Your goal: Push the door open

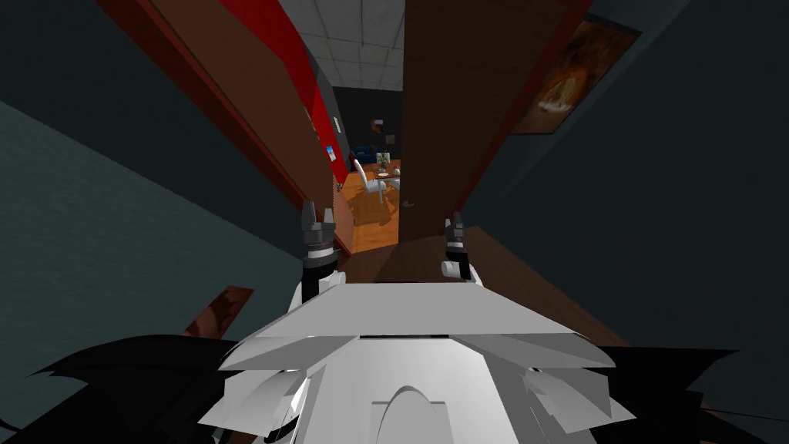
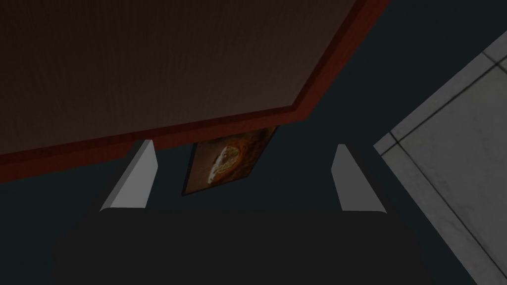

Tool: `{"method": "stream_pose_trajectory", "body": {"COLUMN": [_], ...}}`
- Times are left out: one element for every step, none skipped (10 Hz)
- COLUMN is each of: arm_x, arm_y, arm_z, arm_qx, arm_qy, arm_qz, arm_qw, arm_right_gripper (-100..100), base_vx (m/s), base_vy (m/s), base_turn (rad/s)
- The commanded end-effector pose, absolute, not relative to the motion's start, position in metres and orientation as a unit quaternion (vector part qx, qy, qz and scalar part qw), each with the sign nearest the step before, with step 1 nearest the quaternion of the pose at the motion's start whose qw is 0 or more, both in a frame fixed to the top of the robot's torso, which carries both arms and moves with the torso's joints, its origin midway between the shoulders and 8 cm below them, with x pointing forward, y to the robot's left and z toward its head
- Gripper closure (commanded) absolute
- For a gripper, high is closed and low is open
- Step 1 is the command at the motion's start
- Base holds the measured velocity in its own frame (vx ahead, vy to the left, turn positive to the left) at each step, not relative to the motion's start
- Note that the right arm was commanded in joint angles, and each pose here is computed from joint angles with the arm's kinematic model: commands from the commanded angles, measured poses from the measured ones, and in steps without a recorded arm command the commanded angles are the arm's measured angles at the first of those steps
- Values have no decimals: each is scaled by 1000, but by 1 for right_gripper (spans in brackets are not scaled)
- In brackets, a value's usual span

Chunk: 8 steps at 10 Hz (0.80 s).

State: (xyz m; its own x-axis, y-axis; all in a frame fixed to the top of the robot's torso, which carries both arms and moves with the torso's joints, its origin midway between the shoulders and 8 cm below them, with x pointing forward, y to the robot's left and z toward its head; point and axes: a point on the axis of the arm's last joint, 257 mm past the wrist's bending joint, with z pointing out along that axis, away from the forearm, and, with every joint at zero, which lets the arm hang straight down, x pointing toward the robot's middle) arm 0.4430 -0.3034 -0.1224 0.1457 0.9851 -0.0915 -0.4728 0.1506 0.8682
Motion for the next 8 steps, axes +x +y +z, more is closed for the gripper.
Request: {"method": "stream_pose_trajectory", "body": {"arm_x": [448, 449, 453, 453, 457, 457, 461, 464], "arm_y": [-307, -308, -310, -311, -313, -313, -316, -318], "arm_z": [-135, -141, -149, -154, -162, -166, -178, -186], "arm_qx": [364, 369, 374, 377, 383, 386, 394, 399], "arm_qy": [363, 366, 368, 371, 373, 375, 379, 380], "arm_qz": [544, 541, 540, 538, 536, 535, 531, 530], "arm_qw": [663, 661, 658, 656, 653, 652, 647, 644], "arm_right_gripper": [-100, -100, -100, -100, -100, -100, -100, -100], "base_vx": [77, 58, 53, 42, 52, 37, 42, 66], "base_vy": [-39, -29, -18, -14, -17, -20, -19, -21], "base_turn": [203, 69, 123, 70, 124, 73, 136, 189]}}
